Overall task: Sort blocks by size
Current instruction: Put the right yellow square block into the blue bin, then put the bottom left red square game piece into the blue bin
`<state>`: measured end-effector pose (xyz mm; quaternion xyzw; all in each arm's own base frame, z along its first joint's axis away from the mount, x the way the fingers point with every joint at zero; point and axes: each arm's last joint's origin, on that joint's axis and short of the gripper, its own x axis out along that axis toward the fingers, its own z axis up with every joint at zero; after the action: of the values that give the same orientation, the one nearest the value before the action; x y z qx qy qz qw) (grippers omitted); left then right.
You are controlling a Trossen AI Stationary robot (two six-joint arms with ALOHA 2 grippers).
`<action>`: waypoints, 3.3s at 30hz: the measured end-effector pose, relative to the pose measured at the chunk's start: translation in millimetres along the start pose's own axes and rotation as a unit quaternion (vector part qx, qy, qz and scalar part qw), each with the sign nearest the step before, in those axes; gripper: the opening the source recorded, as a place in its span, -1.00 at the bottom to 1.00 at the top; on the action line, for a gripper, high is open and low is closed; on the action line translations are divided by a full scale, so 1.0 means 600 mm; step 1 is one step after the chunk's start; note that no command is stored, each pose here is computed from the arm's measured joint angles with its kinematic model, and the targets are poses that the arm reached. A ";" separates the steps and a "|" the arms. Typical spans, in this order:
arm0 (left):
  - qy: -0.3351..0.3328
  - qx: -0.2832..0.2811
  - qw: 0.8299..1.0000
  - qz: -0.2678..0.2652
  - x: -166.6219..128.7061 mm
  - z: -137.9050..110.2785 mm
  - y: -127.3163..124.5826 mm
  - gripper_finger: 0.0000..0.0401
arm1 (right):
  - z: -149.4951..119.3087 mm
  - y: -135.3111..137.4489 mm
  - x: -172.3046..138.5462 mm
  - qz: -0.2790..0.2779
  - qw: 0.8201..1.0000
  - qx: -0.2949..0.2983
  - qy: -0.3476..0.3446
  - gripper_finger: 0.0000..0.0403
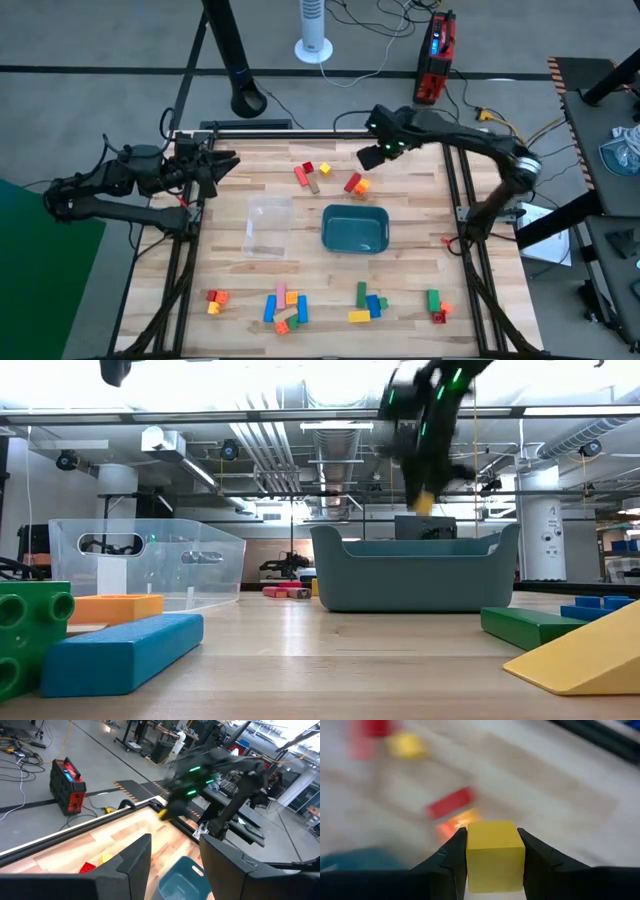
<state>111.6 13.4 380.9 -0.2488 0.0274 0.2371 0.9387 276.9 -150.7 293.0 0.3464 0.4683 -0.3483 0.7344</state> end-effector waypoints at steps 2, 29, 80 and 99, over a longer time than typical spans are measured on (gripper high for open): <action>0.002 0.001 1.000 0.001 0.002 -0.001 -0.001 -0.23 | -0.030 0.030 -0.037 0.044 0.999 -0.017 -0.009 -0.37; 0.063 -0.037 0.994 -0.082 0.006 -0.005 -0.013 -0.23 | -0.212 0.216 -0.036 0.083 0.995 -0.052 -0.035 0.12; 0.578 -0.253 0.745 0.218 -0.025 -0.307 -0.143 -0.23 | -0.223 0.122 -0.140 0.083 0.980 -0.114 -0.140 0.10; 0.595 -0.177 0.724 0.301 -0.071 -0.421 -0.049 -0.23 | -0.218 0.156 -0.073 0.050 0.991 -0.084 -0.087 0.09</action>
<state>104.2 -148.5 180.4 -0.4794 0.6109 0.3114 0.5477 282.6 15.2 308.5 0.2746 0.4119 -0.2991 0.8157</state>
